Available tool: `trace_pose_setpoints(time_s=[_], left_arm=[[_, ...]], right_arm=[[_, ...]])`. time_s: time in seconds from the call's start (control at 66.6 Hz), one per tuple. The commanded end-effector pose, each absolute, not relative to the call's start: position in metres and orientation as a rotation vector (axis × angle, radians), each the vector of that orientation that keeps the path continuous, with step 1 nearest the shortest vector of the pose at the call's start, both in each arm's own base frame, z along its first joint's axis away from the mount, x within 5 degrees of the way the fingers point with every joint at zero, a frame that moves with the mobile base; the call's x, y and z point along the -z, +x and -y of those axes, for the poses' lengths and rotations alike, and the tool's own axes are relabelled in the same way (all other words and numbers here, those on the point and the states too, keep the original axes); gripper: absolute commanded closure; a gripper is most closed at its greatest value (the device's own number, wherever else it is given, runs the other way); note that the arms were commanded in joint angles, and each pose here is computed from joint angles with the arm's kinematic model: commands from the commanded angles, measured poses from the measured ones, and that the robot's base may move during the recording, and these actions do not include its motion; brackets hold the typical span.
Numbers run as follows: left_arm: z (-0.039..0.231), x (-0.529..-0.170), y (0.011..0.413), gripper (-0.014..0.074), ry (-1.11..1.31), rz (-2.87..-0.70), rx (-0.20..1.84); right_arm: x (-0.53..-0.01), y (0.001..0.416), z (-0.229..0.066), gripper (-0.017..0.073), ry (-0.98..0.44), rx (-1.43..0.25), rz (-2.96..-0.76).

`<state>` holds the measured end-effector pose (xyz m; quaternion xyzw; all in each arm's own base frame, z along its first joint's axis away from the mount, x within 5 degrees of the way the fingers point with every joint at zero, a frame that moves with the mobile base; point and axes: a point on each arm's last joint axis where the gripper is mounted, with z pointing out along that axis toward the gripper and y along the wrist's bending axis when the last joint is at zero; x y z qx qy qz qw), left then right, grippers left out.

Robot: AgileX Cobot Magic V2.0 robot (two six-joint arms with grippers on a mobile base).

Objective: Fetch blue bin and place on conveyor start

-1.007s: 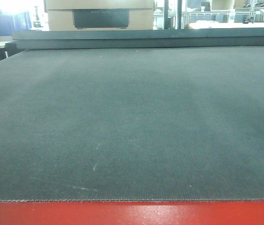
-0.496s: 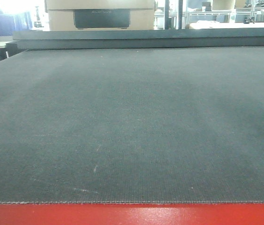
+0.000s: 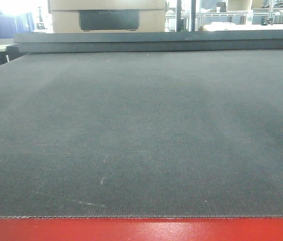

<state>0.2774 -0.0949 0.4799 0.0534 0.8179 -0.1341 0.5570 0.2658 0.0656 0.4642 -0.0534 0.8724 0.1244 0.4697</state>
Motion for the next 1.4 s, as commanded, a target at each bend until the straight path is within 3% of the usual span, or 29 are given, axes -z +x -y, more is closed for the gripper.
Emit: trace_pose_setpoints(time_s=[0.0,0.315,0.601,0.841,0.901,0.976,1.082,1.112,1.157,1.262,1.382], left_arm=[[0.097,-0.491,0.271,0.0704,0.091,-1.870,0.403],[0.099,-0.431,0.286,0.0704,0.119,-2.246,0.270],[0.107,-0.359,0.326,0.0704,0.170,-2.405,0.125],[0.115,-0.328,0.347,0.0692,0.186,-2.443,0.111],[0.116,-0.324,0.349,0.0633,0.188,-2.453,0.108],[0.116,-0.321,0.350,0.0494,0.192,-2.462,0.097],[0.115,-0.320,0.351,0.0200,0.198,-2.461,0.087],[0.115,-0.321,0.351,0.0065,0.197,-2.457,0.089],[0.115,-0.323,0.351,-0.0039,0.197,-2.449,0.089],[0.113,-0.334,0.347,0.0047,0.192,-2.442,0.087],[0.107,-0.359,0.333,0.0139,0.189,-2.382,0.081]], right_arm=[[-0.471,0.263,-0.064,0.0711,-0.159,-0.283,-2.094],[-0.434,0.284,-0.069,0.0711,-0.184,-0.262,-2.340],[-0.379,0.340,-0.079,0.0711,-0.184,-0.213,-2.453],[-0.332,0.371,-0.082,0.0700,-0.203,-0.150,-2.574],[-0.326,0.374,-0.083,0.0639,-0.204,-0.148,-2.589],[-0.324,0.375,-0.083,0.0489,-0.204,-0.147,-2.594],[-0.325,0.376,-0.083,0.0172,-0.204,-0.146,-2.586],[-0.325,0.376,-0.083,0.0076,-0.205,-0.141,-2.585],[-0.325,0.376,-0.081,0.0003,-0.202,-0.136,-2.583],[-0.334,0.371,-0.076,0.0008,-0.186,-0.133,-2.569],[-0.357,0.359,-0.064,0.0097,-0.145,-0.132,-2.511]])
